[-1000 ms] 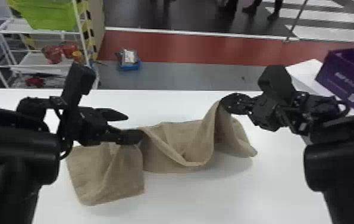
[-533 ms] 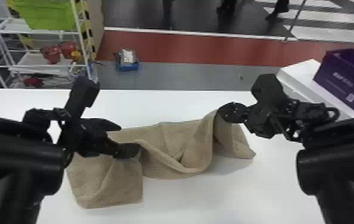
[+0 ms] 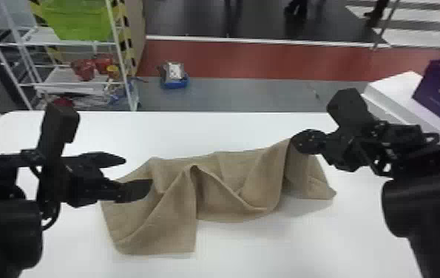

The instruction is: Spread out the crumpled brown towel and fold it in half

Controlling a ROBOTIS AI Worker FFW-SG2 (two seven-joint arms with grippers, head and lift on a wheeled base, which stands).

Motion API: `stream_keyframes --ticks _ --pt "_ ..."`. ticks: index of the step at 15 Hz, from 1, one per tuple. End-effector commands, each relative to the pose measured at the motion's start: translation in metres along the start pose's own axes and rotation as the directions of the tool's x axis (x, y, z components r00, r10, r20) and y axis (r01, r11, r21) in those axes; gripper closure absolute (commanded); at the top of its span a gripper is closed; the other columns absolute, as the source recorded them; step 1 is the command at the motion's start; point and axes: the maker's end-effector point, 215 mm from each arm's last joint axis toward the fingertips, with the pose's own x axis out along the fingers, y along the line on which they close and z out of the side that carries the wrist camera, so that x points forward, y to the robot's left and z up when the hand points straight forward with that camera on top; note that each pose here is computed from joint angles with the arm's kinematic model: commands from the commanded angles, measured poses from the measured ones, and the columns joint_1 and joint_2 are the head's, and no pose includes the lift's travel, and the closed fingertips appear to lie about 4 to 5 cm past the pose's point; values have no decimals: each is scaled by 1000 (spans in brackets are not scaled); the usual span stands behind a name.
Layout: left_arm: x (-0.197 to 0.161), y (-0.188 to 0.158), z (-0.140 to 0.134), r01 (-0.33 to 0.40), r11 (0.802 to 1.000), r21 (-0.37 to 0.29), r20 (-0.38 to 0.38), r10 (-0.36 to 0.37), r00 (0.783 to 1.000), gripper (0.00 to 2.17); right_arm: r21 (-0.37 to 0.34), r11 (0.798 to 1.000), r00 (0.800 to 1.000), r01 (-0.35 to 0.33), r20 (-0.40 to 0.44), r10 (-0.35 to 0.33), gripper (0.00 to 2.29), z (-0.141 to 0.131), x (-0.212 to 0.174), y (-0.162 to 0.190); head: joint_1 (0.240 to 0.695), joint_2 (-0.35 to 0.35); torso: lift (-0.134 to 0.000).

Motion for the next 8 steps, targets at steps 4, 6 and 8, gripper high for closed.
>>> stream_keyframes --ticks 4,6,8 --pt "-18 -28 -34 8 1000 4 -37 -8 999 100 18 1000 1000 15 -10 -15 2013 4 7 -10 695 -51 -123" --pt "-28 -55 -45 33 999 4 -43 -33 999 124 36 999 1000 18 -23 -18 2013 4 9 -11 695 -52 -123" --pt "-26 -87 -54 83 996 19 -57 -81 995 144 69 997 999 24 -36 -22 2013 3 10 -12 695 -64 -123"
